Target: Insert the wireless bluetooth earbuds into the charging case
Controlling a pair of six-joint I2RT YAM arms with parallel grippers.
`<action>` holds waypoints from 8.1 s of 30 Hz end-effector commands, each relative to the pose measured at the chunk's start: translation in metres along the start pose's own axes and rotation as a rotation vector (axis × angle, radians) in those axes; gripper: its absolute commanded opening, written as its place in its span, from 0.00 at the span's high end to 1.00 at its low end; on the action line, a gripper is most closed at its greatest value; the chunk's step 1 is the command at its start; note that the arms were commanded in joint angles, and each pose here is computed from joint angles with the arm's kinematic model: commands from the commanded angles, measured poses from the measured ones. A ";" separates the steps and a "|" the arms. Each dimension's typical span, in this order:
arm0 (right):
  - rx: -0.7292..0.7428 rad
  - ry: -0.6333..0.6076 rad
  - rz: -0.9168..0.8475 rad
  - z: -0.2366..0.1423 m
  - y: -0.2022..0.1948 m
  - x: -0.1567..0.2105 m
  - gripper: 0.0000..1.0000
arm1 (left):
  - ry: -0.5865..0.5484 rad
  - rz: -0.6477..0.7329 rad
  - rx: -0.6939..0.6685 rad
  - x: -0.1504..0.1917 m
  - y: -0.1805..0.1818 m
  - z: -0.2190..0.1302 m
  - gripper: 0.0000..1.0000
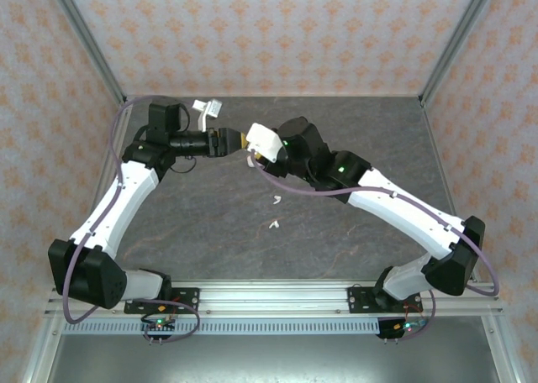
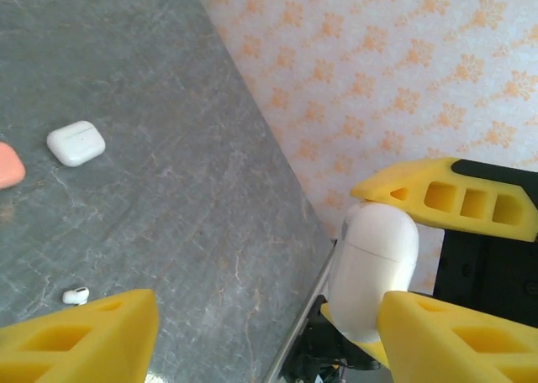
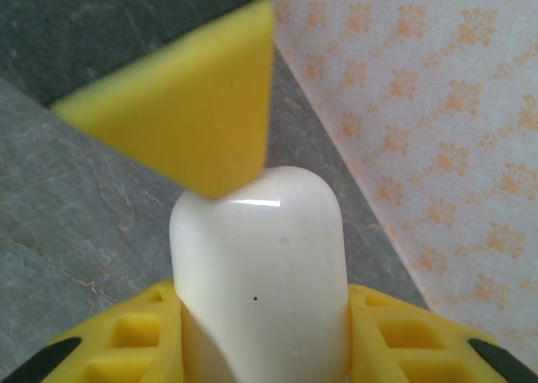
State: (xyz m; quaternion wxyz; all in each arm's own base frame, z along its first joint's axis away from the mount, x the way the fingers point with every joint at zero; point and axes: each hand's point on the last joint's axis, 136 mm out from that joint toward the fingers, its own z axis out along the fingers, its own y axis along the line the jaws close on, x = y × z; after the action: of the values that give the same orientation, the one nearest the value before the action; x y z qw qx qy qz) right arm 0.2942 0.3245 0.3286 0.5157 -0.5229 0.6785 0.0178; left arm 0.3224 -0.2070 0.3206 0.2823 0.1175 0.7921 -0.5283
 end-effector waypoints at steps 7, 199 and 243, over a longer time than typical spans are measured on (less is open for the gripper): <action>-0.035 -0.090 0.014 -0.004 0.003 -0.018 0.71 | 0.017 0.096 0.106 -0.004 -0.037 0.004 0.34; -0.236 0.880 1.032 0.070 0.179 0.233 0.76 | -0.337 0.572 -0.440 0.020 0.052 -0.034 1.00; -0.066 0.894 0.903 0.044 0.147 0.230 0.61 | -0.324 0.562 -0.445 0.021 0.055 -0.032 1.00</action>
State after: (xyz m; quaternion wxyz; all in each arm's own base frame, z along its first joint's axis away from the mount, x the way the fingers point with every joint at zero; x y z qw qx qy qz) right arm 0.2278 0.2495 0.0447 0.0811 -0.1563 0.9843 0.0088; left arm 0.3199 -0.1578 0.2582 0.5427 0.1791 0.7812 -0.2513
